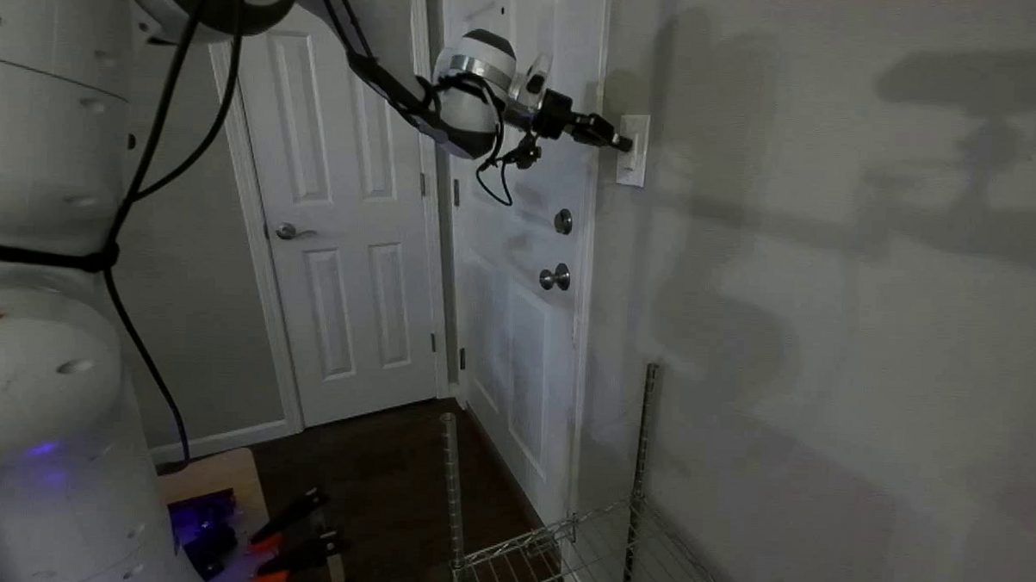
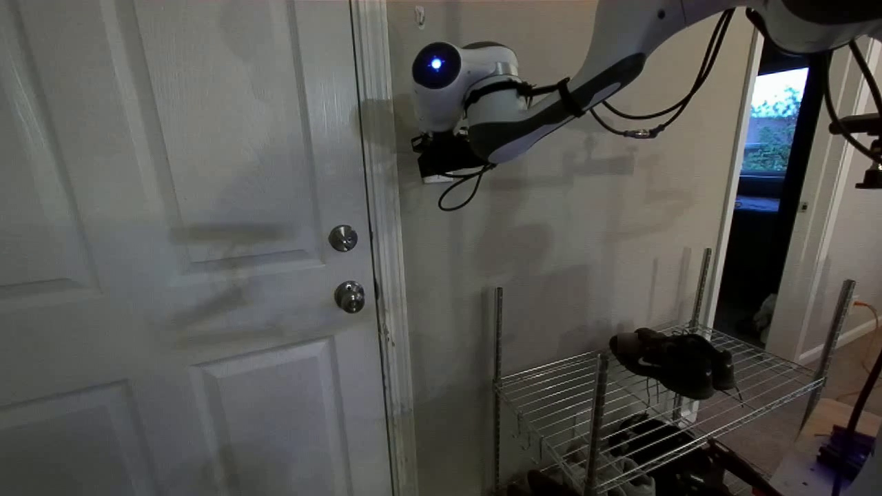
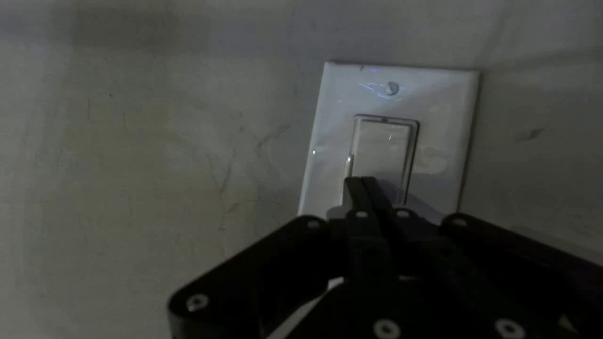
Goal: Flip the light switch on the wall
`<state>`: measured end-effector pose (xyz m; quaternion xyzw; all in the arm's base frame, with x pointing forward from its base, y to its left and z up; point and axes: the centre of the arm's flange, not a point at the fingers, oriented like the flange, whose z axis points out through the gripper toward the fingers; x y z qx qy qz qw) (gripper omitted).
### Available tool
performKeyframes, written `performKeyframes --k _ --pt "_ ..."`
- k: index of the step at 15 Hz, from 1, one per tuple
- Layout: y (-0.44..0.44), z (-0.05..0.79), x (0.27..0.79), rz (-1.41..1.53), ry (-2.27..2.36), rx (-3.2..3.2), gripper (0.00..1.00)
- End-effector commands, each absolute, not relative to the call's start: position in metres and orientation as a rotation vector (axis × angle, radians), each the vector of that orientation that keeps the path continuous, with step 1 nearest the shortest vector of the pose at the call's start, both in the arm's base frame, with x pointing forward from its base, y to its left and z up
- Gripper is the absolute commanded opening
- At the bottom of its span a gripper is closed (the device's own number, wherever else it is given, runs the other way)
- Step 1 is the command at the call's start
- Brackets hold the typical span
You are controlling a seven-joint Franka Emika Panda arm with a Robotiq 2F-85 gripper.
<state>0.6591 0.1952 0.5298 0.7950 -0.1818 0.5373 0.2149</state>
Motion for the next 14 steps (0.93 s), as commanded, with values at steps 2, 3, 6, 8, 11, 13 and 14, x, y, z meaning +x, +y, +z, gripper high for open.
performKeyframes --k 2,3,6,8,11,13,14 --pt "0.181 0.536 0.680 1.478 -0.494 2.246 0.04" --pt "0.181 0.536 0.679 1.476 -0.501 2.246 0.04" --pt "0.185 0.535 0.670 1.470 -0.515 2.247 0.04" --pt "0.190 0.531 0.662 1.457 -0.522 2.256 0.02" --pt "0.200 0.527 0.647 1.453 -0.522 2.280 0.01" --pt "0.207 0.525 0.642 1.419 -0.534 2.290 0.01" --pt "0.210 0.522 0.640 1.396 -0.538 2.314 0.01"
